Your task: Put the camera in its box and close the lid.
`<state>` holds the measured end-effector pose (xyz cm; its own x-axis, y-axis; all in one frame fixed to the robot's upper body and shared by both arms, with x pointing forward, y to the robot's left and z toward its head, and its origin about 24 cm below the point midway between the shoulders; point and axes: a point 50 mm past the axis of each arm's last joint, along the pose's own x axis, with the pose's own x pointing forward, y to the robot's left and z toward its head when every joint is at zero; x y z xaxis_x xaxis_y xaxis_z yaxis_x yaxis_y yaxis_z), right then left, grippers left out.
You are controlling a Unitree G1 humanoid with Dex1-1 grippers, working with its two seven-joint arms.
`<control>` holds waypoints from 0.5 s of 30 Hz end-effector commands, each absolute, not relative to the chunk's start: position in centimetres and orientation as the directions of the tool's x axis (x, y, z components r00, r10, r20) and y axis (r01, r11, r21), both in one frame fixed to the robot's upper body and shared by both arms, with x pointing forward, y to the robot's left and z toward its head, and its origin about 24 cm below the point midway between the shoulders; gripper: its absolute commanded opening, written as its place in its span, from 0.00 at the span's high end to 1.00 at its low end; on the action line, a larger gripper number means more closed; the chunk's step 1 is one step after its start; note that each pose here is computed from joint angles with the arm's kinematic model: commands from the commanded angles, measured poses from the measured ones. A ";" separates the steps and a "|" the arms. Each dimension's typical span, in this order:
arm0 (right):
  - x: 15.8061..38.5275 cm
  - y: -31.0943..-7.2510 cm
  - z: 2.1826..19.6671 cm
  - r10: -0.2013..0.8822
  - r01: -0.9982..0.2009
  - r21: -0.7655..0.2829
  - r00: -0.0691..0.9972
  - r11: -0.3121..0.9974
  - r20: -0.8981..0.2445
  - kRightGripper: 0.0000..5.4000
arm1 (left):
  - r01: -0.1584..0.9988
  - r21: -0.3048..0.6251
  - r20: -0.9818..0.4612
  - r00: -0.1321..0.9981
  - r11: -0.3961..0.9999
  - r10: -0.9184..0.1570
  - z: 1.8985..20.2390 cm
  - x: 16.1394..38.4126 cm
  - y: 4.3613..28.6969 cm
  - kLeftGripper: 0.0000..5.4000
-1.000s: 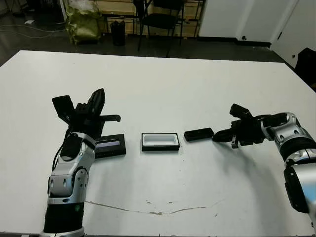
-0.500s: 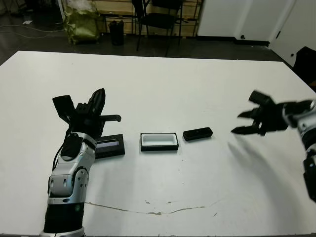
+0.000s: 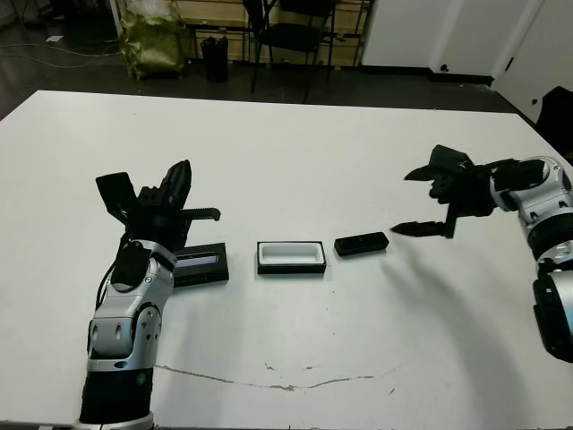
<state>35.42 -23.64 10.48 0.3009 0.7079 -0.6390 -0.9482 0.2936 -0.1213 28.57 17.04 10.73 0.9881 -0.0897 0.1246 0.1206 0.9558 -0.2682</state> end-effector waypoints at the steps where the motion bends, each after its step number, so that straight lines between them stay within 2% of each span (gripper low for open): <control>1: 34.4 -23.1 8.5 0.772 -0.964 -0.029 0.229 0.264 -0.593 0.00 | 0.104 -0.275 0.092 0.992 0.956 -0.081 10.0 28.4 17.5 1.00; 4: 34.5 -23.0 7.9 0.681 -0.966 -0.112 0.245 0.233 -0.690 0.00 | 0.104 -0.274 0.092 0.992 0.956 -0.082 10.1 28.5 17.6 1.00; 7: 34.5 -22.7 7.2 0.622 -0.972 -0.075 0.200 0.222 -0.757 0.00 | 0.109 -0.272 0.094 0.992 0.956 -0.086 10.2 28.6 17.5 1.00; 13: 34.8 -22.3 7.7 0.577 -0.981 -0.127 0.191 0.150 -0.794 0.00 | 0.112 -0.267 0.096 0.991 0.957 -0.090 10.1 28.6 17.4 1.00; 15: 34.6 -22.3 7.4 0.572 -0.983 -0.115 0.176 0.142 -0.801 0.00 | 0.109 -0.265 0.093 0.992 0.958 -0.087 10.1 28.6 17.4 1.00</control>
<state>34.58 -22.36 7.35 0.1827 0.5840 -0.7909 -0.9812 0.1597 -0.1087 28.56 17.25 10.69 0.9881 -0.0900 0.1249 0.1211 0.9553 -0.2699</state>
